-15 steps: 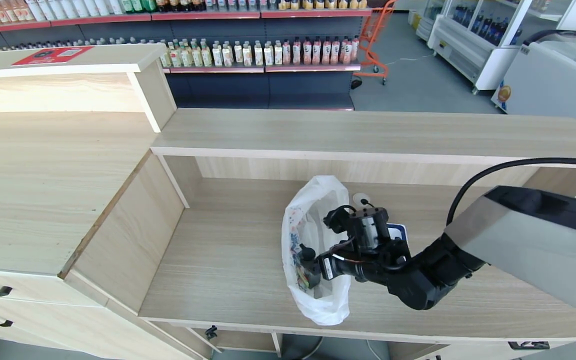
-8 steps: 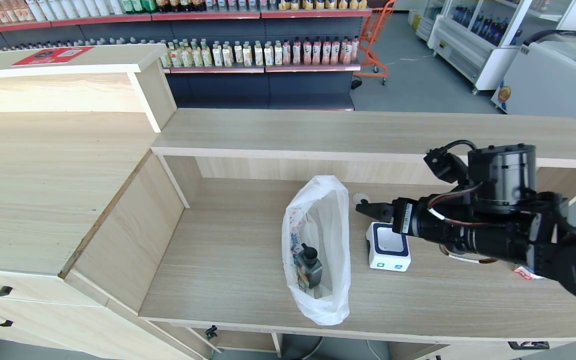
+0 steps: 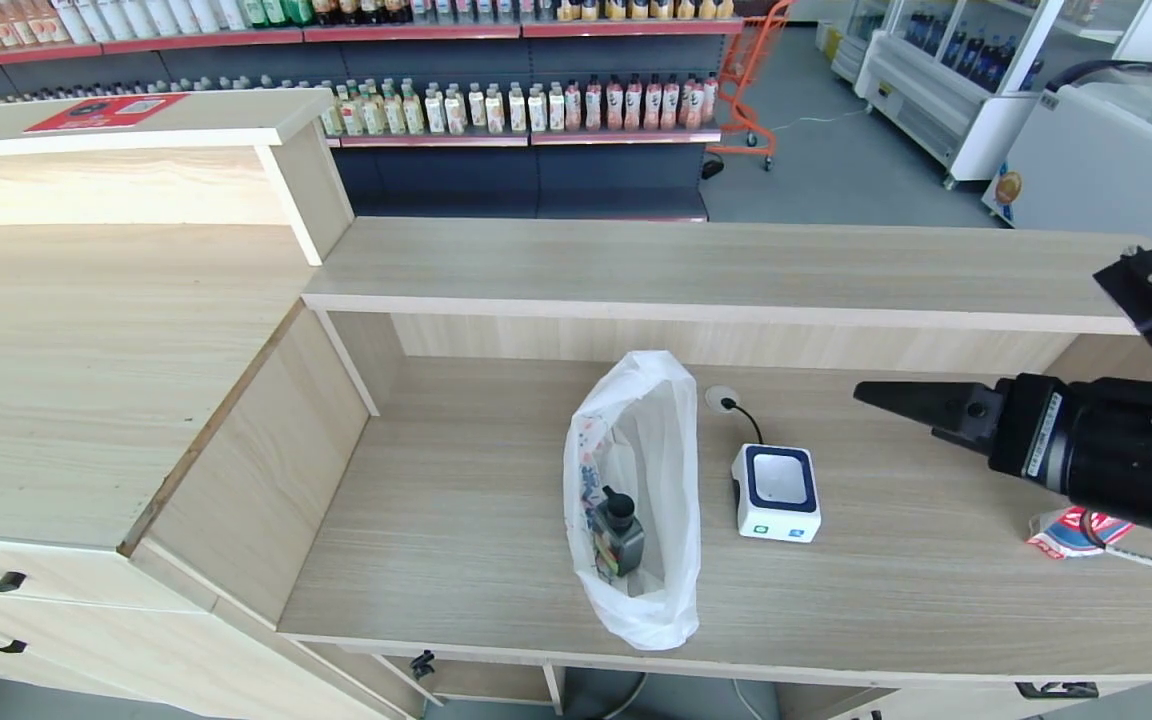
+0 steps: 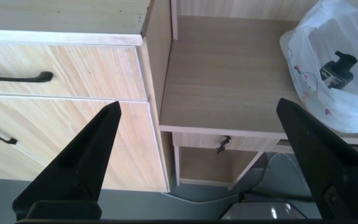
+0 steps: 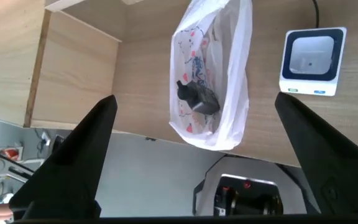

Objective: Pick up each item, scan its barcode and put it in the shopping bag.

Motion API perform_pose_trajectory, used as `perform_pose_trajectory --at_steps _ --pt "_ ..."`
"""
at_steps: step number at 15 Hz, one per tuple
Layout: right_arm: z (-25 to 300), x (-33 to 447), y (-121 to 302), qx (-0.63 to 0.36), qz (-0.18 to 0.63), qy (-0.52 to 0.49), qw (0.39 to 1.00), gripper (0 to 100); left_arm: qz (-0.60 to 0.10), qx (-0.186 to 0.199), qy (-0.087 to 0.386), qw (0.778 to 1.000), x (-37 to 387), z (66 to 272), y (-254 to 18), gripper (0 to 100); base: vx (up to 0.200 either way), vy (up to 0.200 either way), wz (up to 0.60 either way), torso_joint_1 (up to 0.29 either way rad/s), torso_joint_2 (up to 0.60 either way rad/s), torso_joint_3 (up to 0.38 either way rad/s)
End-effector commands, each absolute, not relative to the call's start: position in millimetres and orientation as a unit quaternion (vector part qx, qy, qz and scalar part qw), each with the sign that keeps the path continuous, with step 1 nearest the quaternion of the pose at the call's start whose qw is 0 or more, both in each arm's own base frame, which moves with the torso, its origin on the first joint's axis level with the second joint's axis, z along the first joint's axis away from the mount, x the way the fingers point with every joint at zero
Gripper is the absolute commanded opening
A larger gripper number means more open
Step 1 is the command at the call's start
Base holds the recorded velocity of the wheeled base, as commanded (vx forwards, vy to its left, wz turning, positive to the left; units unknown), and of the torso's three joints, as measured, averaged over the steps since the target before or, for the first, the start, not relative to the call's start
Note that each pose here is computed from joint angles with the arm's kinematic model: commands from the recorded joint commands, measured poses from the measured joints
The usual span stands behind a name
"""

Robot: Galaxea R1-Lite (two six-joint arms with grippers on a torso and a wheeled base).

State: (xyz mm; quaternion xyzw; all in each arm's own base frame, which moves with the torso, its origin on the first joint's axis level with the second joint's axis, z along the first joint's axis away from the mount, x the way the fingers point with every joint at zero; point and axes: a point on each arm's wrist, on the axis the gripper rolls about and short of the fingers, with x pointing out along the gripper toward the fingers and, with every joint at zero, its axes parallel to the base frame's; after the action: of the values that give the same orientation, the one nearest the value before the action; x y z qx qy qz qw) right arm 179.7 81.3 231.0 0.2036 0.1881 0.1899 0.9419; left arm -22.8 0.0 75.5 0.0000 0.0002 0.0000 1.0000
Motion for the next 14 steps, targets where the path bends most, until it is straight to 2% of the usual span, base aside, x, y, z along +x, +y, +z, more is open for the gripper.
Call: perform_pose_trajectory --at_steps 1,7,14 --pt "233.8 175.7 79.1 0.205 0.191 0.18 0.943 100 0.0 0.0 0.001 1.0 -22.7 75.5 0.0 100 0.0 0.0 0.0 0.0 0.0 0.0" --pt "220.6 184.2 48.3 0.151 0.105 0.176 0.967 100 0.0 0.0 0.0 1.0 -22.8 75.5 0.0 100 0.0 0.0 0.0 0.0 0.0 0.0" --pt "225.3 162.1 39.7 0.15 0.097 0.177 0.968 100 0.0 0.0 0.001 1.0 -22.7 75.5 0.0 100 0.0 0.0 0.0 0.0 0.0 0.0"
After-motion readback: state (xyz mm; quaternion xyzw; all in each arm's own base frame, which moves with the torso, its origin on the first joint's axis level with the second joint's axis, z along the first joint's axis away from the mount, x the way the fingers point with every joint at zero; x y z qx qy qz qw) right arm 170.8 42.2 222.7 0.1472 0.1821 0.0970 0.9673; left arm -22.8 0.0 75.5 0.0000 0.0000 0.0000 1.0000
